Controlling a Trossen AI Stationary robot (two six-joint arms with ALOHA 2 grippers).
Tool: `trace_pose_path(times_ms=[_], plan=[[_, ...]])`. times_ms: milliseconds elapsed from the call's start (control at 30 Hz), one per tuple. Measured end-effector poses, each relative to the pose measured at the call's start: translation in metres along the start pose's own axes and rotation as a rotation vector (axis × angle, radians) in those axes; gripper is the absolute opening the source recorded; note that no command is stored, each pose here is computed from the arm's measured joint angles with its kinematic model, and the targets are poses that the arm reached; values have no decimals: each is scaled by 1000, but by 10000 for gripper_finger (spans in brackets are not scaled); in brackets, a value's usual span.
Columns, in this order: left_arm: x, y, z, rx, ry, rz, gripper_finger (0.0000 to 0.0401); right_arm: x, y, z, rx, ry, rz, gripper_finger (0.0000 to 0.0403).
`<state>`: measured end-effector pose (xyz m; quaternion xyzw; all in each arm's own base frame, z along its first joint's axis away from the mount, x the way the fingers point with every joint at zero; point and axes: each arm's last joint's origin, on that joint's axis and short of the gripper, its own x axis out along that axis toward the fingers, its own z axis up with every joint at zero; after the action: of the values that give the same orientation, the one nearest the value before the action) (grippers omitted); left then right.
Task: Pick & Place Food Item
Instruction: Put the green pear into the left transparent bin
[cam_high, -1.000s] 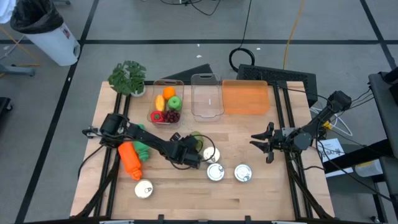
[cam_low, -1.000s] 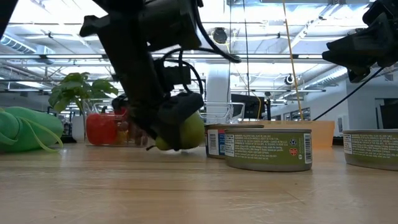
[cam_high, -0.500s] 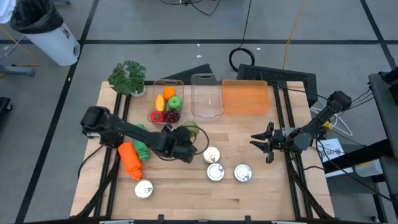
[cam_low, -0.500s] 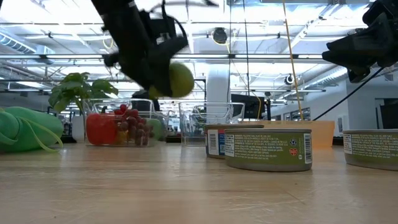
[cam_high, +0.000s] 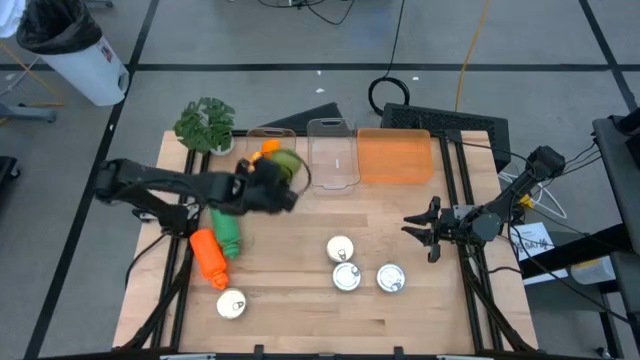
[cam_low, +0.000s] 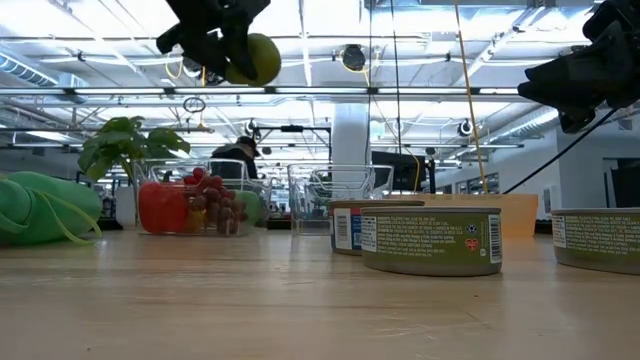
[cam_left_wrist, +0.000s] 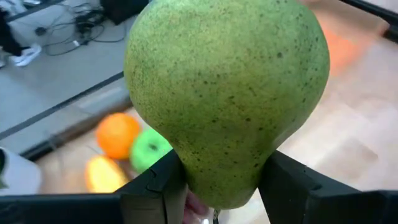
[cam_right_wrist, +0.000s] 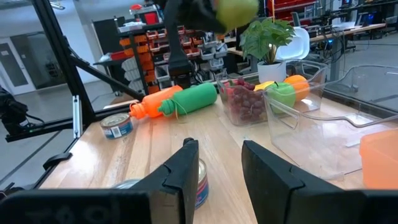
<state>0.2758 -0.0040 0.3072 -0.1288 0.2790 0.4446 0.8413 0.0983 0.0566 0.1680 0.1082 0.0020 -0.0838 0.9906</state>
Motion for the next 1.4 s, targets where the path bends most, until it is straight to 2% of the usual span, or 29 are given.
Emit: trace_pose_path(times_ms=[233, 433, 600, 867, 1200, 1400], plan=[[37, 41, 28, -5, 58, 113, 168, 0, 0, 0, 0, 0, 0, 112], [80, 66, 44, 14, 132, 107, 168, 0, 0, 0, 0, 0, 0, 110], [119, 79, 41, 0, 223, 131, 168, 0, 0, 0, 0, 0, 0, 112], [175, 89, 20, -77, 414, 124, 168, 0, 0, 0, 0, 0, 0, 111], [192, 96, 11, -116, 462, 177, 175, 0, 0, 0, -1, 0, 0, 111], [195, 102, 12, -147, 478, 162, 177, 0, 0, 0, 0, 0, 0, 110]])
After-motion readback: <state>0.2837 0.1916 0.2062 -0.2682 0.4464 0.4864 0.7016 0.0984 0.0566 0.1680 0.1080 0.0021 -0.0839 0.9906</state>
